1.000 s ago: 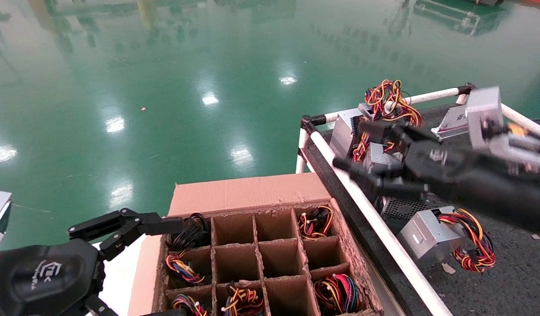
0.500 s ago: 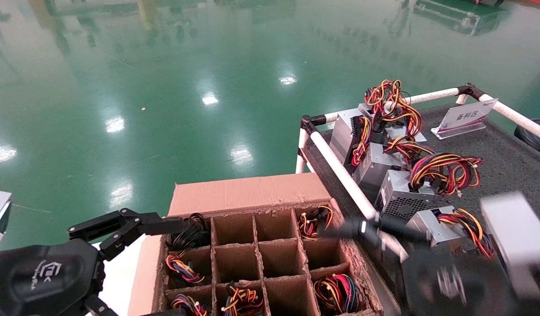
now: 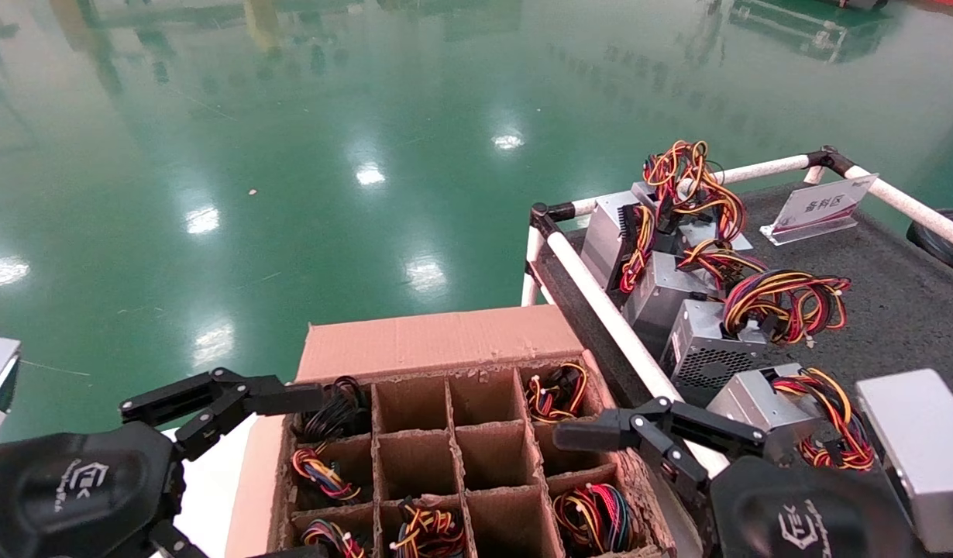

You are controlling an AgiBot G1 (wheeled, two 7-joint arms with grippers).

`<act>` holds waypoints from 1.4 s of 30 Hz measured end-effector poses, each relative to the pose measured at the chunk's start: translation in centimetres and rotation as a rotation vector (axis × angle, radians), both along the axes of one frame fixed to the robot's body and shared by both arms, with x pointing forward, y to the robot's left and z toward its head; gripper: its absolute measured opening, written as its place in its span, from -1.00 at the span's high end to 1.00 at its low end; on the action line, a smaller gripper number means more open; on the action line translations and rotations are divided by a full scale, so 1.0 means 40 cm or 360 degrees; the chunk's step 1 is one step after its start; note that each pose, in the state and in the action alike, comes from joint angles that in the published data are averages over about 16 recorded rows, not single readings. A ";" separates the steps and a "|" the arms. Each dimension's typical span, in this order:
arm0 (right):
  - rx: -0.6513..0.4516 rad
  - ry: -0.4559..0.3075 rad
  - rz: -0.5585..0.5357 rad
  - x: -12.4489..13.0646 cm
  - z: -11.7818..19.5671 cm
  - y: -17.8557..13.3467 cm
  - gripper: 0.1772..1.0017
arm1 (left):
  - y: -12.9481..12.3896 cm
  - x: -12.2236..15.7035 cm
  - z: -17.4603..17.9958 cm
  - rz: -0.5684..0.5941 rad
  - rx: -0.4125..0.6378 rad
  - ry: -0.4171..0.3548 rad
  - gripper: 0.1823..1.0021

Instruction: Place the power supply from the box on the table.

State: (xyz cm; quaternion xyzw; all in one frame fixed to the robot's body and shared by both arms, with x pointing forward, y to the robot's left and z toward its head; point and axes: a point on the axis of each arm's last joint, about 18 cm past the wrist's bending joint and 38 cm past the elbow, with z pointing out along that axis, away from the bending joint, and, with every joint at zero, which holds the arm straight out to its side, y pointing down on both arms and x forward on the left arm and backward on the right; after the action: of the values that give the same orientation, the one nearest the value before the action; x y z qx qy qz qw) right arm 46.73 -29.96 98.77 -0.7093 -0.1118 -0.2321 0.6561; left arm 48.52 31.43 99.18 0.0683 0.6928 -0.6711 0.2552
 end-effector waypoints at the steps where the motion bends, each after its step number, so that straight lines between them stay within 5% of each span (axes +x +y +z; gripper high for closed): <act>1: 0.0002 -0.0001 -0.0004 0.002 0.001 -0.001 -1.00 | 0.000 0.000 0.000 0.0000 0.0000 0.0000 -1.00; 42: 0.0027 -0.0008 -0.0044 0.020 0.011 -0.006 -1.00 | 0.000 0.000 0.000 0.0000 0.0000 0.0000 -1.00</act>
State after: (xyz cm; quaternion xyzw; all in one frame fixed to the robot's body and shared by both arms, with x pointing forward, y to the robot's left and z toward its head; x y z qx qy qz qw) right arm 47.54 -30.22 99.21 -0.7047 -0.1015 -0.2439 0.6585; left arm 48.52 31.43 99.18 0.0683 0.6928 -0.6710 0.2551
